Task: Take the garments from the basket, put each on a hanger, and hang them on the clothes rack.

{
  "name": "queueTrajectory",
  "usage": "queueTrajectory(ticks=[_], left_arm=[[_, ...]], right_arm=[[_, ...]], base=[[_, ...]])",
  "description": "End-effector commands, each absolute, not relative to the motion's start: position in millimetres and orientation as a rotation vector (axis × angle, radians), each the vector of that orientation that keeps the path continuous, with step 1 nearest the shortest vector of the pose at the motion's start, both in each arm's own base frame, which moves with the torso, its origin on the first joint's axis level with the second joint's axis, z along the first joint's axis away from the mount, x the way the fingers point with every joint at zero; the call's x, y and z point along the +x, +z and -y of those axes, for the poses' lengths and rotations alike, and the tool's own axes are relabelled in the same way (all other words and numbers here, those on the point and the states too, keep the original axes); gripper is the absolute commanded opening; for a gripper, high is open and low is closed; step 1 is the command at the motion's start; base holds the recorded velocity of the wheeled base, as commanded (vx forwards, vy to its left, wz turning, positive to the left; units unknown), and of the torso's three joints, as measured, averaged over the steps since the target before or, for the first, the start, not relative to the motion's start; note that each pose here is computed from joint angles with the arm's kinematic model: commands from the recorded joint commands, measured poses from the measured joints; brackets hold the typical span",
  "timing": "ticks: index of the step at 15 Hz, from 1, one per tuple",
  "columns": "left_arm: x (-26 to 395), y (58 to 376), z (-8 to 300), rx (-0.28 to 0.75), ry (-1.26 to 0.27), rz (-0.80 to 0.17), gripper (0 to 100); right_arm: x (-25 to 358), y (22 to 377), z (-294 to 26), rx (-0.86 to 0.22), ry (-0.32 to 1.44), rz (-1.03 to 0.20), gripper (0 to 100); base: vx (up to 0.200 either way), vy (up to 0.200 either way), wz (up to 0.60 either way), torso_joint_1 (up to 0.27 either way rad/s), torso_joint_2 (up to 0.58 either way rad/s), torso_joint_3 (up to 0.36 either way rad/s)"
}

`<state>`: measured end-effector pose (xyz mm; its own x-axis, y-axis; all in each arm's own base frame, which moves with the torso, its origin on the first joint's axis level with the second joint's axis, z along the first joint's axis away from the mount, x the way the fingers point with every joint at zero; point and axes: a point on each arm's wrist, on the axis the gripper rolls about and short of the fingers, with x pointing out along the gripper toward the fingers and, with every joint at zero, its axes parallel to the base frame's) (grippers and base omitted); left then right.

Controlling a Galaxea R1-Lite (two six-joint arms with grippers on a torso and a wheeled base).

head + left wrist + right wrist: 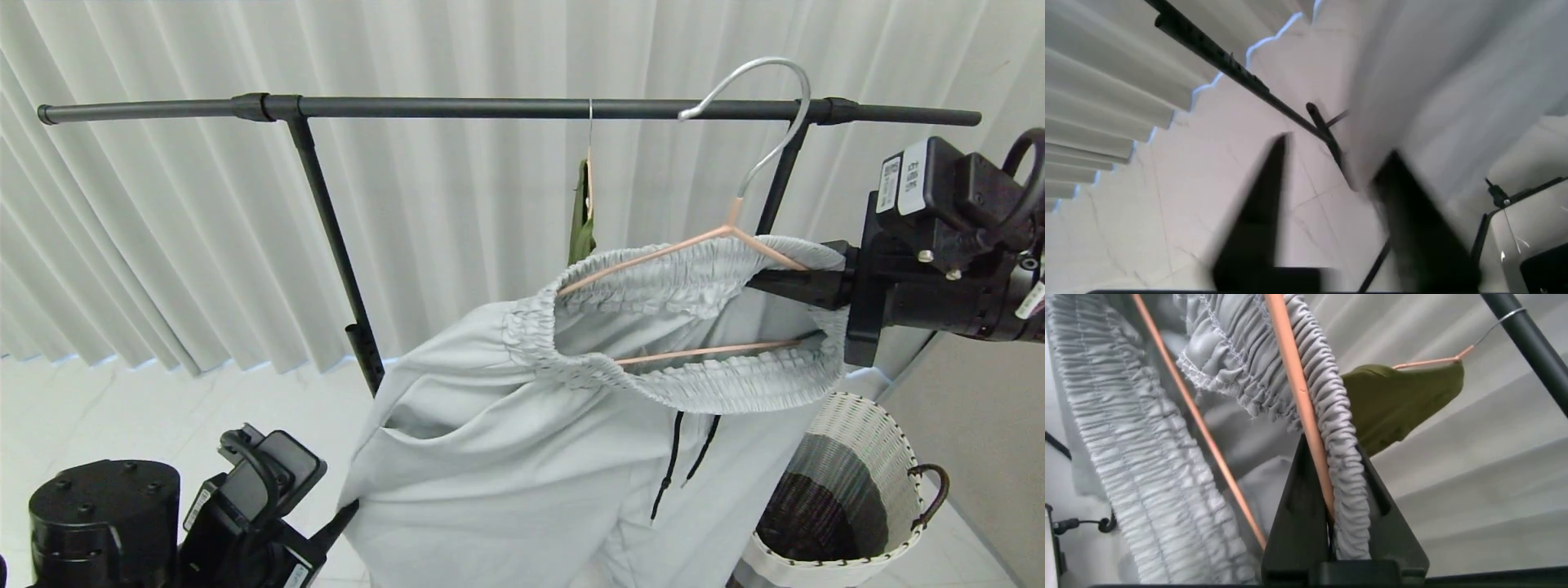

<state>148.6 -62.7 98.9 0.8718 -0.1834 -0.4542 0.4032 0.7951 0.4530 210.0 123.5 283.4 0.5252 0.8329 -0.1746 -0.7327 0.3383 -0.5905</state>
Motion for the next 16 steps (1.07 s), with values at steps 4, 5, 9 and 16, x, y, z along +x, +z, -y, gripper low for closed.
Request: queueTrajectory(ticks=[4,5,9,16], left_arm=[[133,108,55,0.550,-0.312,-0.337,100],[129,106,54,0.550,-0.317,-0.336,100],[127,119,49,0.524,-0.270,-0.271,100],[142,130,38,0.529,-0.093,-0.267,100]], right_arm=[[211,282,-123,-0.642,0.950,0.106,0],[211,282,-122,-0.638,0.935,0.096,0],[210,281,-119,-0.587,0.842,0.026,0],[144,273,-52,-0.486,0.458,-0.381,0]], base=[[0.000,0.000,0.00,0.000,0.00,0.000],[0.000,0.000,0.00,0.000,0.00,0.000],[0.000,0.000,0.00,0.000,0.00,0.000],[0.000,0.000,0.00,0.000,0.00,0.000]])
